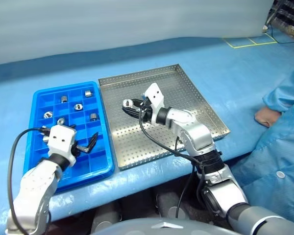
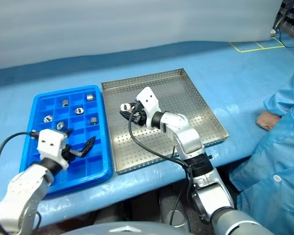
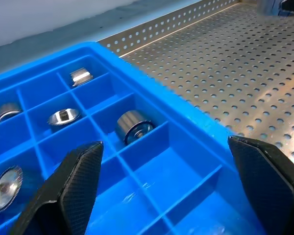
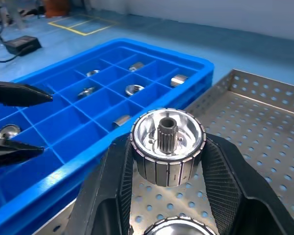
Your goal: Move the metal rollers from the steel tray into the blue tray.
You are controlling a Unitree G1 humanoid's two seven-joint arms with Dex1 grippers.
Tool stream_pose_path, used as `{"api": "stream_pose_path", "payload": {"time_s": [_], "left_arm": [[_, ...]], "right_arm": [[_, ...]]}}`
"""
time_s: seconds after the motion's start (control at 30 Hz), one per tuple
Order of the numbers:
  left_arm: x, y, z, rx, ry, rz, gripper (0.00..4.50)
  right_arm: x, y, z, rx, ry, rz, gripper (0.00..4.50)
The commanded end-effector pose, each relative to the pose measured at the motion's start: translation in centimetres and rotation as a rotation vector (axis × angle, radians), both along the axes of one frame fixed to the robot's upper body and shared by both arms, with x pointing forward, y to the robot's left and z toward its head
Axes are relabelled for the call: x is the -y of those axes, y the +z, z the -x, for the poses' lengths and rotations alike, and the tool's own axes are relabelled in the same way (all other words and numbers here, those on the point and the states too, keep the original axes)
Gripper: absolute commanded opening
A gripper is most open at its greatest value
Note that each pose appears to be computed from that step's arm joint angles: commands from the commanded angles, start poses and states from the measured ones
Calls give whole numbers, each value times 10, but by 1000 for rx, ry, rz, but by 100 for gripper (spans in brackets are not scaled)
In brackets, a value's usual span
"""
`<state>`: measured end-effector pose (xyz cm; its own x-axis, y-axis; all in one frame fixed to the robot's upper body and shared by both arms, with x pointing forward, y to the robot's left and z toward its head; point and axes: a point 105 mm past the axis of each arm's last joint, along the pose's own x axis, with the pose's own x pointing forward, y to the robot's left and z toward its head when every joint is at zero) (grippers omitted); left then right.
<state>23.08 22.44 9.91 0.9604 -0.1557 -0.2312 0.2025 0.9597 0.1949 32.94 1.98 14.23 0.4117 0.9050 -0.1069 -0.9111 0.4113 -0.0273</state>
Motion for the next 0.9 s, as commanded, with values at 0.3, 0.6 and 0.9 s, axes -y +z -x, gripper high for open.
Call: {"api": "stream_pose_path", "payload": {"time_s": [0.3,0.6,0.9], "left_arm": [[-26,28,55,78,177,-33,446],[-11,22,55,83,171,12,446],[3,16,42,82,131,32,446]], "right_arm": [[-62,-5,11,45,190,16,168],[-87,-7,16,60,273,41,168],[-82,-19,-1,65,208,102,168]]}}
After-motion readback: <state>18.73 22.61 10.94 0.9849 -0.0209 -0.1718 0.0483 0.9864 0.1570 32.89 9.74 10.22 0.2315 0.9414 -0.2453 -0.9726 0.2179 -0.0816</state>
